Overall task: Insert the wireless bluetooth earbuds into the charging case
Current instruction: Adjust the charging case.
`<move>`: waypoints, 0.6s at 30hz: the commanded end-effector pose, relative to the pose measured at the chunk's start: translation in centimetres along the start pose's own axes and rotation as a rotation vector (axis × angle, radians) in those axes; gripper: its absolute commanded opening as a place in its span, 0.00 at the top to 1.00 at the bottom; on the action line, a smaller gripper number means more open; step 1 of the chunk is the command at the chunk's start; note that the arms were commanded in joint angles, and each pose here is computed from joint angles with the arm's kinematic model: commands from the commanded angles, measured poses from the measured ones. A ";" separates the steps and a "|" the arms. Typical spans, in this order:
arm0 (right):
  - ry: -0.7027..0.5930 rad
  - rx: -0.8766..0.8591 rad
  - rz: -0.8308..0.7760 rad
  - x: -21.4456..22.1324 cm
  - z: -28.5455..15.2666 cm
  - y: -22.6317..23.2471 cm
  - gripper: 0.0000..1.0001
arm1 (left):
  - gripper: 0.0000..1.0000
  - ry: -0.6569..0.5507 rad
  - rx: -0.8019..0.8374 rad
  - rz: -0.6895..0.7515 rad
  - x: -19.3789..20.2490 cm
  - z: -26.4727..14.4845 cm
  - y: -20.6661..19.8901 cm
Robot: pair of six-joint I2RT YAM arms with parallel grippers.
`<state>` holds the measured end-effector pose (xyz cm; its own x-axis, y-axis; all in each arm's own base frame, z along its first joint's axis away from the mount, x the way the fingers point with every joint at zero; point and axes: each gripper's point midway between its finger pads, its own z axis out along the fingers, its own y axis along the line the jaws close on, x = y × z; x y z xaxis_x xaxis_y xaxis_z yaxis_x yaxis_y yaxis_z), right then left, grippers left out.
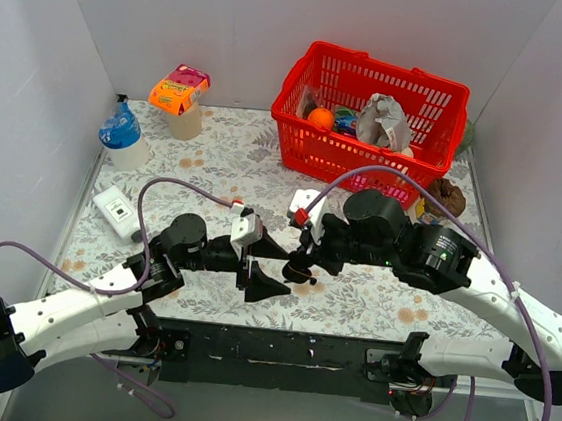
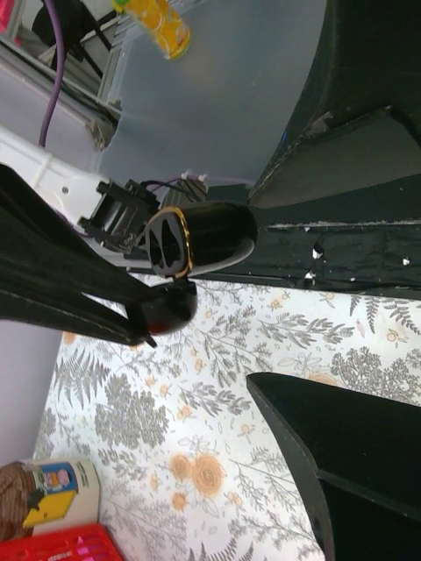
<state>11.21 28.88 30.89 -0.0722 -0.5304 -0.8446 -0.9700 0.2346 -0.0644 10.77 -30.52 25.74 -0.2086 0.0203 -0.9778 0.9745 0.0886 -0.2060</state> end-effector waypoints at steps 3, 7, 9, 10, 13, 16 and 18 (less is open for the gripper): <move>-0.026 0.012 -0.042 -1.0 -0.1 0.2 0.99 | 0.29 -0.004 0.121 -0.002 -1.3 0.4 -1.8; -0.030 0.053 -0.026 -0.9 0.4 -0.4 0.99 | 0.31 -0.017 0.145 -0.015 -1.7 0.8 -2.0; -0.035 0.063 -0.014 -0.9 0.6 -0.5 0.99 | 0.31 -0.026 0.146 -0.020 -1.9 0.8 -2.0; -0.037 0.080 -0.012 -1.0 0.6 -0.8 0.99 | 0.31 -0.034 0.147 -0.016 -2.2 0.9 -2.1; -0.050 0.132 0.002 -1.1 0.6 -1.5 0.99 | 0.27 -0.053 0.114 -0.023 -2.5 0.9 -1.6; -0.073 0.173 0.008 -1.3 0.1 -2.1 0.99 | 0.23 -0.064 0.059 -0.042 -2.3 0.7 -0.8; -0.086 0.192 0.011 -1.5 -0.4 -2.4 0.99 | 0.20 -0.071 0.013 -0.052 -2.2 0.5 -0.2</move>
<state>12.58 28.92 29.86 -0.0747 -0.5467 -0.8340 -0.9379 0.3225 -0.1274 9.90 -31.56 26.24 -0.2676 0.0146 -0.9634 0.9635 0.0019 -0.2676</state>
